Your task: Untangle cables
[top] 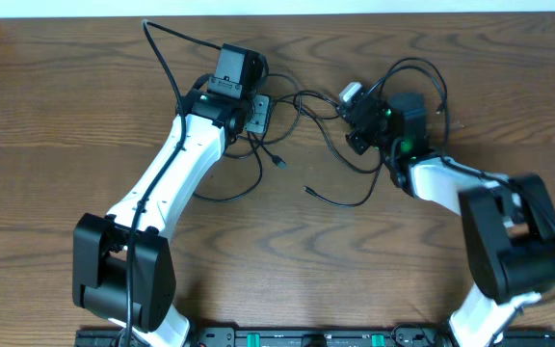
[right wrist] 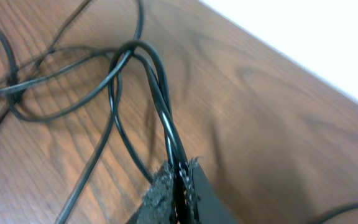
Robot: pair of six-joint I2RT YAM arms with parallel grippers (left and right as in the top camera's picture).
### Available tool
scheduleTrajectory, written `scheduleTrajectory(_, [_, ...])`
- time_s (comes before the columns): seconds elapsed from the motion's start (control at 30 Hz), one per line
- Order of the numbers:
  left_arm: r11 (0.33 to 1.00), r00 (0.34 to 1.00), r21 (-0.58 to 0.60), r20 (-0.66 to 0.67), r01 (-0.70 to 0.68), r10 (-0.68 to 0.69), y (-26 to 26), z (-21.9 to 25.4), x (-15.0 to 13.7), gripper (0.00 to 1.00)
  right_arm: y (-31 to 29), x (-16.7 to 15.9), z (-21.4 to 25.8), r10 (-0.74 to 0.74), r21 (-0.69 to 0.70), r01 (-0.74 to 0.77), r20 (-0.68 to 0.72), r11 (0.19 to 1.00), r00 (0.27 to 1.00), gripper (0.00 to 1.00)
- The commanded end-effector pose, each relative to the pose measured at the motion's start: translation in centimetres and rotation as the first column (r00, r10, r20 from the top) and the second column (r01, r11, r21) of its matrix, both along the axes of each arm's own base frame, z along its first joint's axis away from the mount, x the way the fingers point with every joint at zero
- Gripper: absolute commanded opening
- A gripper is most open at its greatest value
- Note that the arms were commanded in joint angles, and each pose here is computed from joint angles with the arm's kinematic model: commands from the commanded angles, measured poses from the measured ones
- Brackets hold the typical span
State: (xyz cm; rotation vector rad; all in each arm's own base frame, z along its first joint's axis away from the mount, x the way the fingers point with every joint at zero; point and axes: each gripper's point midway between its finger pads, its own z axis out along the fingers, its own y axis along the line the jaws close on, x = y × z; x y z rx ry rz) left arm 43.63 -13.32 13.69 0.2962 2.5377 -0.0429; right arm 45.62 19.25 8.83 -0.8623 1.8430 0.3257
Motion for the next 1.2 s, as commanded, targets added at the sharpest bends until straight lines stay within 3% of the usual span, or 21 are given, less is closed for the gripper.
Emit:
scheduleTrajectory(0.0, [0.999,0.999,-0.022,-0.009,-0.041,0.04,0.0,-0.3,0.3,0.61,0.5,-0.8,5.3,0.017,0.047,-0.02,0.068,0.999,0.998,0.01])
scheduleTrajectory(0.17, [0.994,1.0,-0.109,-0.031,-0.002,-0.002,-1.6,-0.2,-0.1,0.62,0.2,-2.6,9.5,0.028,0.06,-0.034,0.096,0.998,0.995,0.01])
scheduleTrajectory(0.37, [0.95,0.978,-0.238,-0.002,0.204,-0.21,-5.3,0.8,-0.6,0.61,0.2,-6.2,13.2,0.086,0.081,-0.093,0.084,0.992,0.993,0.01])
scheduleTrajectory(0.6, [0.771,0.835,-0.334,0.117,0.542,-0.537,-9.8,2.7,-2.9,0.62,-0.2,-9.0,13.0,0.112,0.075,-0.11,-0.014,0.991,0.994,0.01])
scheduleTrajectory(0.83, [0.756,0.824,-0.336,0.142,0.561,-0.548,-10.1,3.0,-2.8,0.63,-0.2,-9.0,13.0,0.111,0.075,-0.11,-0.016,0.991,0.994,0.01])
scheduleTrajectory(1.17, [0.673,0.767,-0.381,0.193,0.633,-0.612,-12.9,4.2,-4.2,0.62,0.8,-9.9,13.4,0.171,0.128,-0.166,-0.031,0.978,0.985,0.01])
